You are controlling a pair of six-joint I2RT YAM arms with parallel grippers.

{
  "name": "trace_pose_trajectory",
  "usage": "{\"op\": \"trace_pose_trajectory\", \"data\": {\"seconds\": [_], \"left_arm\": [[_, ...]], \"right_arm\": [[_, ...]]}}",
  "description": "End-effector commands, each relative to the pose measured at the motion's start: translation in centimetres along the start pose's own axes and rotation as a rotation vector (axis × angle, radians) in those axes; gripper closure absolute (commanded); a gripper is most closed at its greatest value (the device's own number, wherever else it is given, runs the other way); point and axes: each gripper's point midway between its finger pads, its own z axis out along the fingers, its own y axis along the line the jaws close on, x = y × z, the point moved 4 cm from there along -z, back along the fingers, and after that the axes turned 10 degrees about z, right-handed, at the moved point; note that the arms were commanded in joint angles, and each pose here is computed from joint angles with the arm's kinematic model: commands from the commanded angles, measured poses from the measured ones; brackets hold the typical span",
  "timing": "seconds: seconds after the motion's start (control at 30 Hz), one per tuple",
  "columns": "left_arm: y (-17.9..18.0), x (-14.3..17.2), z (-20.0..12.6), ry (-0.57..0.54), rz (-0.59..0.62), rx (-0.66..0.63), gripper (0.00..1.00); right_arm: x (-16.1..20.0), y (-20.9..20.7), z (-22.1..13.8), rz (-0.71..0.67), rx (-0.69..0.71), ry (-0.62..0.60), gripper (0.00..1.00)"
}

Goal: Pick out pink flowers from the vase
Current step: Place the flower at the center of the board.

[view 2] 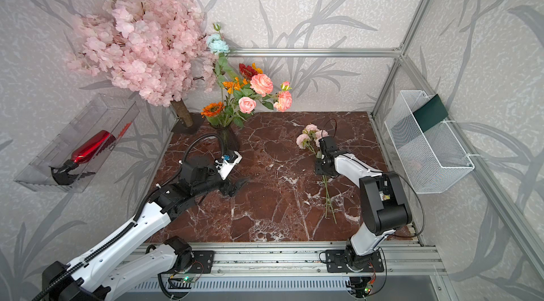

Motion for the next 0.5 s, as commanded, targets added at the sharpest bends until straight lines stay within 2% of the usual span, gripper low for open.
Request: {"op": "trace_pose_trajectory", "data": {"seconds": [0.0,0.13,0.23,0.3,0.37,0.4,0.47], "left_arm": [[0.9,-0.4,-0.4,-0.008,0.013,-0.068,0.15],[2.6,-0.2,-2.0,0.025,0.094,-0.216,0.21],[3.9,0.0,-3.3,0.040,0.179,-0.320,0.21],[4.9,0.1,-4.0,0.028,0.219,-0.375,0.21],[6.0,0.2,-4.6,-0.019,0.215,-0.388,0.22],[6.6,0.2,-4.8,-0.049,0.200,-0.379,0.23],[8.2,0.1,-5.2,-0.126,0.158,-0.386,0.24]], "right_arm": [[-0.7,0.5,-2.7,0.006,-0.056,-0.056,0.47],[-0.9,1.6,-6.7,-0.011,-0.183,-0.133,0.37],[-0.7,3.4,-10.7,-0.022,-0.366,-0.203,0.30],[-0.3,5.1,-13.7,-0.070,-0.476,-0.287,0.19],[0.5,7.0,-16.2,-0.144,-0.566,-0.371,0.04],[0.8,7.8,-17.0,-0.170,-0.605,-0.391,0.00],[1.8,9.8,-18.3,-0.229,-0.692,-0.399,0.01]]}}
